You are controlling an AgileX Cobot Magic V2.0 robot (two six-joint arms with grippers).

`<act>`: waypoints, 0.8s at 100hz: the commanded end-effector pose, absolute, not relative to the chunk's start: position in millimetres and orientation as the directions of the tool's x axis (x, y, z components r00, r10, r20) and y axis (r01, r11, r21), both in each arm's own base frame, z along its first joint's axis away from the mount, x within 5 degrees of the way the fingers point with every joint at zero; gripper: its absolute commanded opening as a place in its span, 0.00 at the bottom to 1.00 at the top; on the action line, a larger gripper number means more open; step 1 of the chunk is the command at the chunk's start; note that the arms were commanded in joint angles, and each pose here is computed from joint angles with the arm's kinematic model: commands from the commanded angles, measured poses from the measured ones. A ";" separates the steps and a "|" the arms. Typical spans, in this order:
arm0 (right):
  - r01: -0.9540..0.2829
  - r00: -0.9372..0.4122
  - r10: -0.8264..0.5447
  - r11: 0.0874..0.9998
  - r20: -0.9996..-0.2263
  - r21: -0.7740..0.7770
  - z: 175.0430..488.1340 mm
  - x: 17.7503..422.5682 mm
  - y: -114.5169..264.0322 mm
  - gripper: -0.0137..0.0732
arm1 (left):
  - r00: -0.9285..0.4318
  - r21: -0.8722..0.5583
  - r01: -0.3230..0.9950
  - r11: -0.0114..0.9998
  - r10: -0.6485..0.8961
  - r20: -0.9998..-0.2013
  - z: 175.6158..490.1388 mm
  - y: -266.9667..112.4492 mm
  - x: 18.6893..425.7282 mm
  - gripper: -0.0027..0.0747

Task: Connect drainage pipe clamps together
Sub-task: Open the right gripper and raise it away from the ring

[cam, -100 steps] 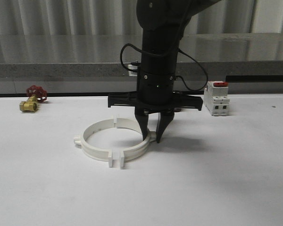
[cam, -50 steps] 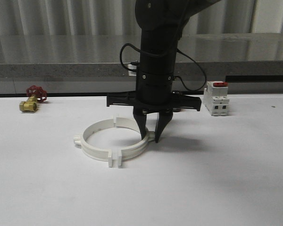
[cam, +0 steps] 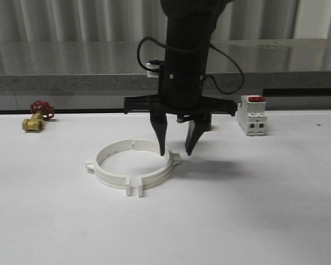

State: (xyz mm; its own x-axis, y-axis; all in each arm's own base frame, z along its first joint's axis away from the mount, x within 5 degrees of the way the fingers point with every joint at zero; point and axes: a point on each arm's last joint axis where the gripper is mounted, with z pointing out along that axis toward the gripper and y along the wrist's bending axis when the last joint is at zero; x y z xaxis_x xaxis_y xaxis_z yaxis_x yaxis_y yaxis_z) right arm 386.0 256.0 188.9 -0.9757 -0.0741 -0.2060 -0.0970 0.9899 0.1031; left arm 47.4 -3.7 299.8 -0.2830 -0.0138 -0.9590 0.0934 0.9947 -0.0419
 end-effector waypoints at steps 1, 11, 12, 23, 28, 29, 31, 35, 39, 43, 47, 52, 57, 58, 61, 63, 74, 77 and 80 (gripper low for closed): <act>-0.265 -0.922 -0.222 0.959 -0.318 0.099 247.2 379.8 245.7 0.57 | -0.195 -0.045 0.100 0.994 -0.025 -0.981 314.2 -4.2 48.6 0.01; -0.418 -0.869 -0.388 0.908 -0.305 0.035 266.1 372.3 233.8 0.47 | -0.195 -0.045 0.100 0.994 -0.025 -0.981 314.2 -4.2 48.6 0.01; -0.417 -0.869 -0.387 0.908 -0.309 0.036 267.5 372.1 233.2 0.46 | -0.195 -0.045 0.100 0.994 -0.025 -0.981 314.2 -4.2 48.6 0.01; -0.438 -0.862 -0.417 0.899 -0.288 0.011 284.0 368.3 215.8 0.24 | -0.195 -0.045 0.100 0.994 -0.025 -0.981 314.2 -4.2 48.6 0.01; -0.425 -0.866 -0.406 0.905 -0.291 0.001 291.1 367.7 206.9 0.15 | -0.195 -0.045 0.100 0.994 -0.025 -0.981 314.2 -4.2 48.6 0.01; -0.425 -0.866 -0.406 0.905 -0.291 0.000 291.1 367.7 206.8 0.14 | -0.195 -0.045 0.100 0.994 -0.025 -0.981 314.2 -4.2 48.6 0.01; -0.419 -0.867 -0.400 0.908 -0.299 0.000 295.2 366.9 202.9 0.09 | -0.195 -0.045 0.100 0.994 -0.025 -0.981 314.2 -4.2 48.6 0.01; -0.408 -0.870 -0.389 0.913 -0.304 -0.002 299.0 366.1 196.5 0.08 | -0.195 -0.045 0.100 0.994 -0.025 -0.981 314.2 -4.2 48.6 0.01; -0.398 -0.874 -0.380 0.917 -0.304 -0.002 301.4 364.9 191.1 0.09 | -0.195 -0.045 0.100 0.994 -0.025 -0.981 314.2 -4.2 48.6 0.01; -0.389 -0.878 -0.372 0.921 -0.300 -0.002 303.1 363.0 185.4 0.08 | -0.195 -0.045 0.100 0.994 -0.025 -0.981 314.2 -4.2 48.6 0.01; -0.374 -0.884 -0.357 0.927 -0.303 -0.002 306.7 360.9 177.1 0.08 | -0.195 -0.045 0.100 0.994 -0.025 -0.981 314.2 -4.2 48.6 0.01; -0.358 -0.890 -0.342 0.934 -0.301 -0.002 308.6 358.3 167.9 0.08 | -0.195 -0.045 0.100 0.994 -0.025 -0.981 314.2 -4.2 48.6 0.01; -0.339 -0.896 -0.324 0.941 -0.303 -0.002 311.0 355.2 157.8 0.08 | -0.195 -0.045 0.100 0.994 -0.025 -0.981 314.2 -4.2 48.6 0.01; -0.336 -0.897 -0.321 0.942 -0.303 -0.002 311.3 354.7 156.3 0.08 | -0.195 -0.045 0.100 0.994 -0.025 -0.981 314.2 -4.2 48.6 0.01; -0.324 -0.900 -0.309 0.946 -0.306 -0.002 312.4 352.9 150.1 0.08 | -0.195 -0.045 0.100 0.994 -0.025 -0.981 314.2 -4.2 48.6 0.01; -0.311 -0.903 -0.296 0.950 -0.311 -0.001 313.5 350.8 143.9 0.08 | -0.195 -0.045 0.100 0.994 -0.025 -0.981 314.2 -4.2 48.6 0.01; -0.260 -0.909 -0.244 0.965 -0.337 0.004 317.8 340.5 119.1 0.08 | -0.195 -0.045 0.100 0.994 -0.025 -0.981 314.2 -4.2 48.6 0.01; -0.241 -0.914 -0.225 0.970 -0.337 0.008 316.8 337.0 110.8 0.08 | -0.195 -0.045 0.100 0.994 -0.025 -0.981 314.2 -4.2 48.6 0.01; -0.224 -0.914 -0.204 0.974 -0.350 0.016 319.9 332.1 103.5 0.08 | -0.195 -0.045 0.100 0.994 -0.025 -0.981 314.2 -4.2 48.6 0.01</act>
